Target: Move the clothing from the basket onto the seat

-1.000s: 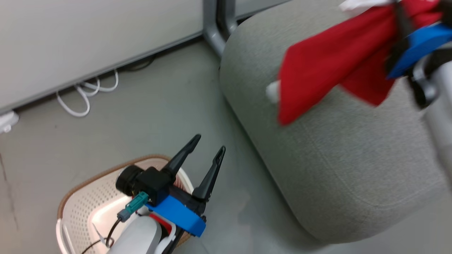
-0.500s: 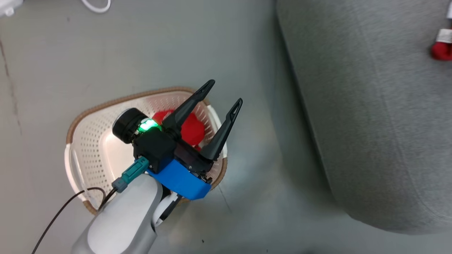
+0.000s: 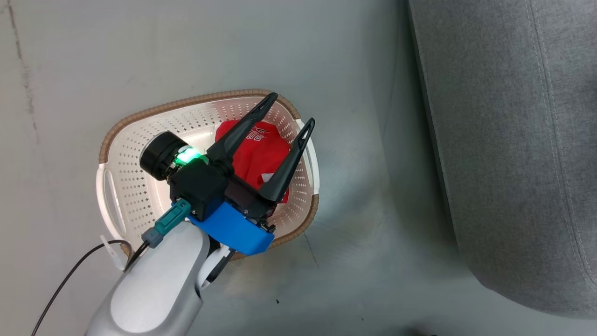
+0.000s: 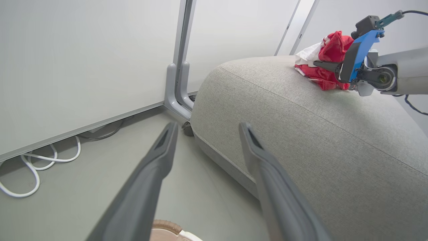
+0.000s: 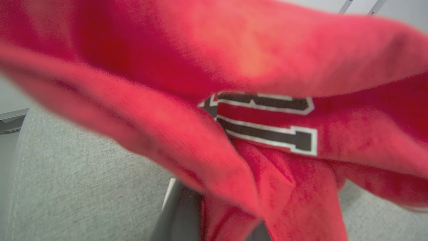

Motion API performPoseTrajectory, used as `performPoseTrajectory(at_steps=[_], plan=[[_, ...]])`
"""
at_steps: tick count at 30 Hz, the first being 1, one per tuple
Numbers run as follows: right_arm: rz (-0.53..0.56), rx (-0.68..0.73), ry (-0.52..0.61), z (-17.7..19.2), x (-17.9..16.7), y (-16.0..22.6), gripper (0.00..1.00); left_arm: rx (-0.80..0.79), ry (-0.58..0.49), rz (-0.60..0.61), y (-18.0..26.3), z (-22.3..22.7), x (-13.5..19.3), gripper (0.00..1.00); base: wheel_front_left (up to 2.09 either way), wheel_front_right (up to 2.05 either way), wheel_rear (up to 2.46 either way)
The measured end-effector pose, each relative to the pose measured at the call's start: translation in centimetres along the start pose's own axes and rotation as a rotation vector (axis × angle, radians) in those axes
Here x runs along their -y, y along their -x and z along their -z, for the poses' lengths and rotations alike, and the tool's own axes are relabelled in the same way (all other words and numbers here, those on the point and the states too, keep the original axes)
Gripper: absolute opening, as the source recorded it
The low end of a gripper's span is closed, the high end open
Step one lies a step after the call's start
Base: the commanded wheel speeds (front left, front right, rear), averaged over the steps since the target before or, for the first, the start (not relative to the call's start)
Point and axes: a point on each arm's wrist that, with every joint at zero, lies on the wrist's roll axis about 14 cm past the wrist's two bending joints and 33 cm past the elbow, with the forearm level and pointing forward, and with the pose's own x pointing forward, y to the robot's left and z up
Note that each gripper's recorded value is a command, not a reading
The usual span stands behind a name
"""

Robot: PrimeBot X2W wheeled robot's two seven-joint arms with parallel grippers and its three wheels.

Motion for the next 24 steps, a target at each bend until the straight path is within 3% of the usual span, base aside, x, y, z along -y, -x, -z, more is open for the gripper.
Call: performPoseTrajectory(at_steps=[5, 6, 7, 8, 24], plan=[[0.01, 0.009, 0.004, -0.6, 0.4, 0.5, 0.0, 0.012, -0.003, 0.0, -0.1, -0.8, 0.4, 1.0, 0.0, 0.0, 0.0], [0.012, 0.011, 0.003, -0.8, 0.5, 0.6, 0.27, 0.014, -0.002, 0.0, -0.1, -0.9, 0.5, 1.0, 0.0, 0.0, 0.0], [0.011, 0.016, 0.002, -1.1, 0.5, 0.8, 0.82, 0.015, -0.002, 0.001, -0.1, -1.1, 0.6, 1.0, 0.0, 0.0, 0.0], [0.009, 0.021, 0.006, -1.3, 0.5, 0.9, 1.0, 0.017, -0.001, 0.001, 0.0, -1.3, 0.8, 1.0, 0.0, 0.0, 0.0], [-0.124, 0.089, 0.061, -3.5, -0.4, 9.7, 1.0, 0.069, 0.03, -0.149, 5.6, -6.7, 3.7, 1.0, 0.0, 0.0, 0.0]])
